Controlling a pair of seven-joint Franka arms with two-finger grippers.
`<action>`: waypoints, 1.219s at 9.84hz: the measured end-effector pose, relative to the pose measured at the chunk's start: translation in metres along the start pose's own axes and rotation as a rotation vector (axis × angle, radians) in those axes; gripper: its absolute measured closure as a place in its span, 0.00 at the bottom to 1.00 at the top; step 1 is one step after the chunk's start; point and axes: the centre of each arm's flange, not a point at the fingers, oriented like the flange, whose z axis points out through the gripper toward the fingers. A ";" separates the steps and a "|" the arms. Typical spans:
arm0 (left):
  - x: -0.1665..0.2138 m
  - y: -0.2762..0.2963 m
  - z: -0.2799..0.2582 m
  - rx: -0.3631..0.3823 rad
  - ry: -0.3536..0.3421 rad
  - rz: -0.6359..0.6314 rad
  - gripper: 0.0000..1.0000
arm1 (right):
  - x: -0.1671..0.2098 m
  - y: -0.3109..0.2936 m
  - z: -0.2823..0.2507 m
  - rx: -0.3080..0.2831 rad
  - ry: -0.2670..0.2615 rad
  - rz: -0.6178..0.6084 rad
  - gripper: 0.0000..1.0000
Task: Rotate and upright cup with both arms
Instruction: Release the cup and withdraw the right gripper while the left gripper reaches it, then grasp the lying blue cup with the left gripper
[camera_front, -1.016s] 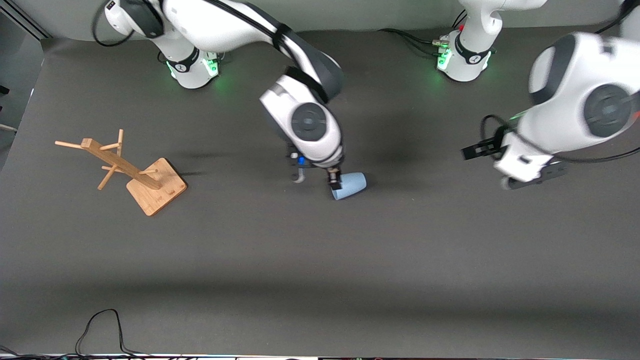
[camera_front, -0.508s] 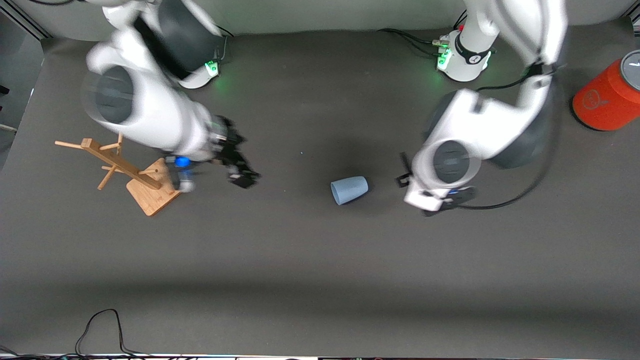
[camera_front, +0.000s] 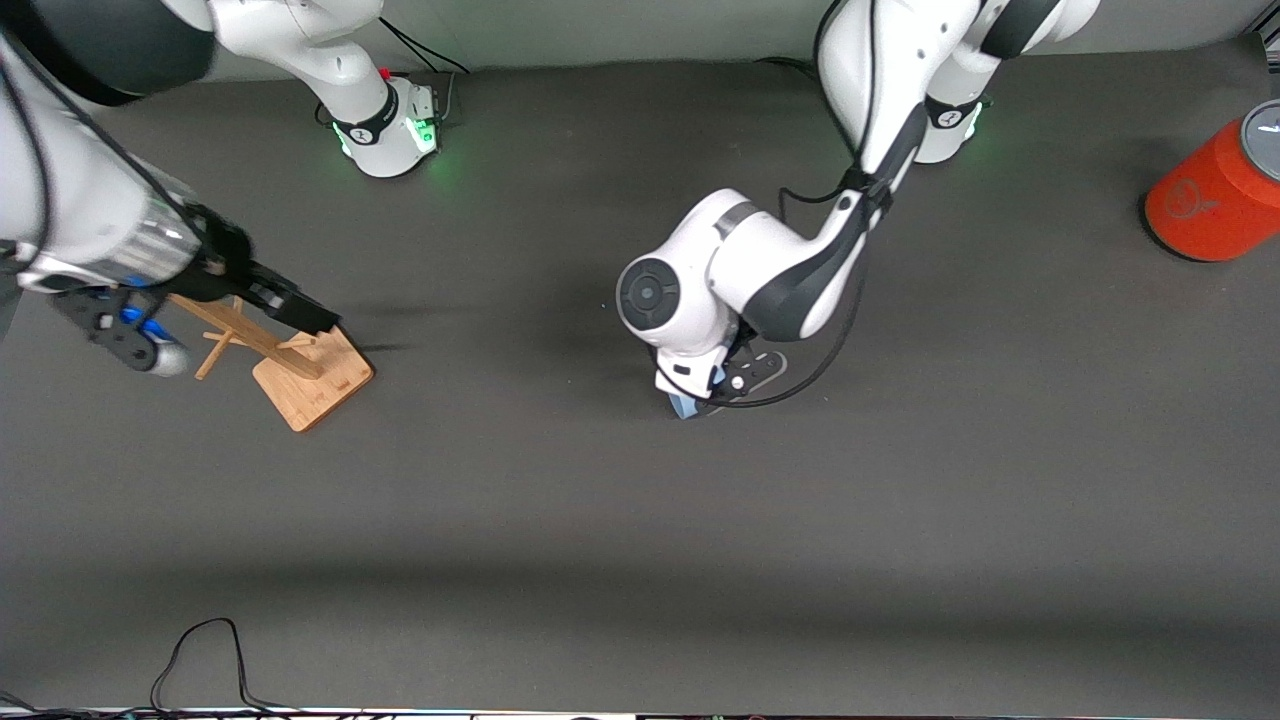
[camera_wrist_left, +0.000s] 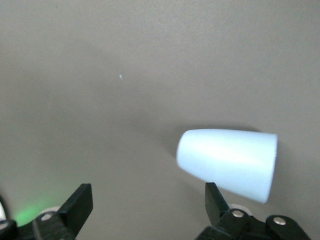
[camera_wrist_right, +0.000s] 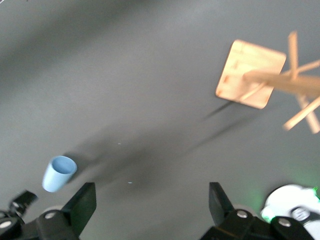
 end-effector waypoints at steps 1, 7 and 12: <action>-0.002 0.010 0.006 -0.020 0.038 -0.045 0.00 | 0.015 0.029 -0.008 -0.018 0.008 -0.086 0.00; 0.002 0.049 0.030 -0.142 0.143 -0.292 0.00 | 0.069 0.148 -0.030 -0.025 0.027 -0.340 0.00; -0.039 0.068 0.067 -0.080 0.161 -0.234 0.03 | 0.079 0.171 -0.019 0.019 0.014 -0.344 0.00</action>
